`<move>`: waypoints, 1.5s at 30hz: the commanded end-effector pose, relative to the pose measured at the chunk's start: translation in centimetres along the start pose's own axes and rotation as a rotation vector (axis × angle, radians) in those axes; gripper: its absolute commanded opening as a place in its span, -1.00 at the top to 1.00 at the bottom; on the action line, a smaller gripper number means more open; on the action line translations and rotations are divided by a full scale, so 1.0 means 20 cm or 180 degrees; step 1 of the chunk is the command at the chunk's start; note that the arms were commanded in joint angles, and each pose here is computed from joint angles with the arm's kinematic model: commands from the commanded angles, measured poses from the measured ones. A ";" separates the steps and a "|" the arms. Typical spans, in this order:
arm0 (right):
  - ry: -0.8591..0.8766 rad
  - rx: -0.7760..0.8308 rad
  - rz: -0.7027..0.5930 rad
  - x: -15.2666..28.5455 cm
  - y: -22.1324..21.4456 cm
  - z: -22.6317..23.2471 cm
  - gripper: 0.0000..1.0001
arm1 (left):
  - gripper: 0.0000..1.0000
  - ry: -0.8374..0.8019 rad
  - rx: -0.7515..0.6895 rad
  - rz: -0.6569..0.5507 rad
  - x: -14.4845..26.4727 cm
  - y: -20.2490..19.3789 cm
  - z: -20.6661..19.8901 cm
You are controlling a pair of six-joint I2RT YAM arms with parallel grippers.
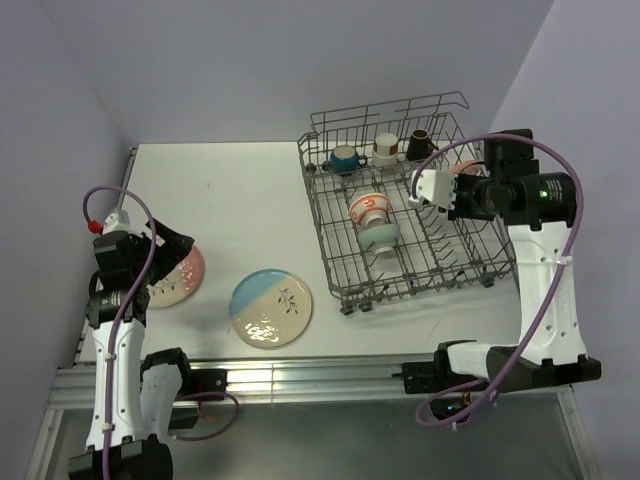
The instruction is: Load the mixed dishes into the dish rack
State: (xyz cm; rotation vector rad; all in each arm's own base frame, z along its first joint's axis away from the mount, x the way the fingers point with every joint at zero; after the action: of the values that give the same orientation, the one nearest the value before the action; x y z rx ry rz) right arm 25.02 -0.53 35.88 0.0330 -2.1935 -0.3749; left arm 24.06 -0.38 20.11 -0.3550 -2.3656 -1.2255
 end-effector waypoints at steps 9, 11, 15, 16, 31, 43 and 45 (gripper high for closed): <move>0.0025 0.0869 0.0870 -0.31 -0.24 -0.14 1.00 | -0.74 -0.0192 -0.0109 -0.0089 0.00 0.03 -0.04; 0.0099 0.0914 0.0938 -0.36 -0.26 -0.15 1.00 | -0.74 -0.0192 -0.0104 -0.0088 -0.01 0.03 -0.04; 0.0108 0.1023 0.1030 -0.41 -0.27 -0.19 1.00 | -0.74 -0.0194 -0.0111 -0.0072 -0.01 0.03 -0.04; 0.0111 0.1038 0.1064 -0.41 -0.27 -0.20 1.00 | -0.74 -0.0185 -0.0108 -0.0065 -0.02 0.03 -0.04; 0.0012 0.1275 0.1061 -0.30 -0.22 -0.31 1.00 | -0.74 -0.0167 -0.0100 -0.0011 -0.04 0.02 -0.03; -0.0055 0.1258 0.1009 -0.30 -0.20 -0.36 1.00 | -0.74 -0.0167 -0.0103 0.0021 -0.05 0.01 -0.03; -0.0027 0.1250 0.1017 -0.32 -0.20 -0.36 1.00 | -0.74 -0.0159 -0.0105 0.0027 -0.04 0.01 -0.03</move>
State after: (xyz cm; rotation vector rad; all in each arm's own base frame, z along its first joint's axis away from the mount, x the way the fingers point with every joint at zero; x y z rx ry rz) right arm 32.52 -4.55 30.91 -0.0565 -2.0805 0.1889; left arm 24.60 -0.79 19.43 -0.4124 -2.3657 -1.2089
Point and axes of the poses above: each gripper's point midway between its finger pads, its own x axis back along the fingers, its own z axis along the line the jaws close on, y = z × x, the point moved 2 cm from there along x, back along the fingers, and after that the axes turned 7 degrees about -x, right-handed, at the moved point
